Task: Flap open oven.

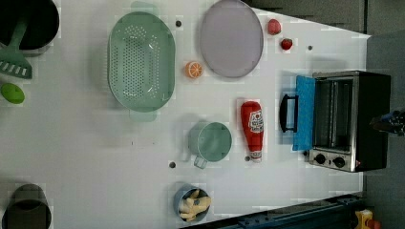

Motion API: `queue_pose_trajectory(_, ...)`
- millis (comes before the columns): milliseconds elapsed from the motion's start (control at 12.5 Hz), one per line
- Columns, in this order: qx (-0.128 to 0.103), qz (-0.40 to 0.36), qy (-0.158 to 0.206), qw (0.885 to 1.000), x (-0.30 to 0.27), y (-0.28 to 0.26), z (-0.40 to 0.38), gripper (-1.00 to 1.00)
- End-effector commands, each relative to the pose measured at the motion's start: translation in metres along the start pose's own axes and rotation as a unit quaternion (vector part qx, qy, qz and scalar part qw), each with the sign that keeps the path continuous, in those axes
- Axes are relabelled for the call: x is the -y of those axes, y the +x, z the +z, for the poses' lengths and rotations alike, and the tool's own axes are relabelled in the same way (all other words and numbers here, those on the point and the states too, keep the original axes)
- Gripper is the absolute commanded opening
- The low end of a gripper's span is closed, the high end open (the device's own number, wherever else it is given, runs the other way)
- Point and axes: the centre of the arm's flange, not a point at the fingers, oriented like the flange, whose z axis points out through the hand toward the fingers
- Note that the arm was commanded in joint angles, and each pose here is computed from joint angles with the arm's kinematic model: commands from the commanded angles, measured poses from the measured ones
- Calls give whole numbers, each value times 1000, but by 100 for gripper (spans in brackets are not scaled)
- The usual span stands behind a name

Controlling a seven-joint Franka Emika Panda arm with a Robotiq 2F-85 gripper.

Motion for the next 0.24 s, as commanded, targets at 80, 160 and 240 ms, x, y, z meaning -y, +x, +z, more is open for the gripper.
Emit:
queue_pose_trajectory(80,4,25,2,1000,4,-3,-2,-65)
queue_pose_trajectory(160,4,25,2,1000,4,-3,-2,-65)
queue_pose_trajectory(240,4,25,2,1000,4,-3,-2,-65)
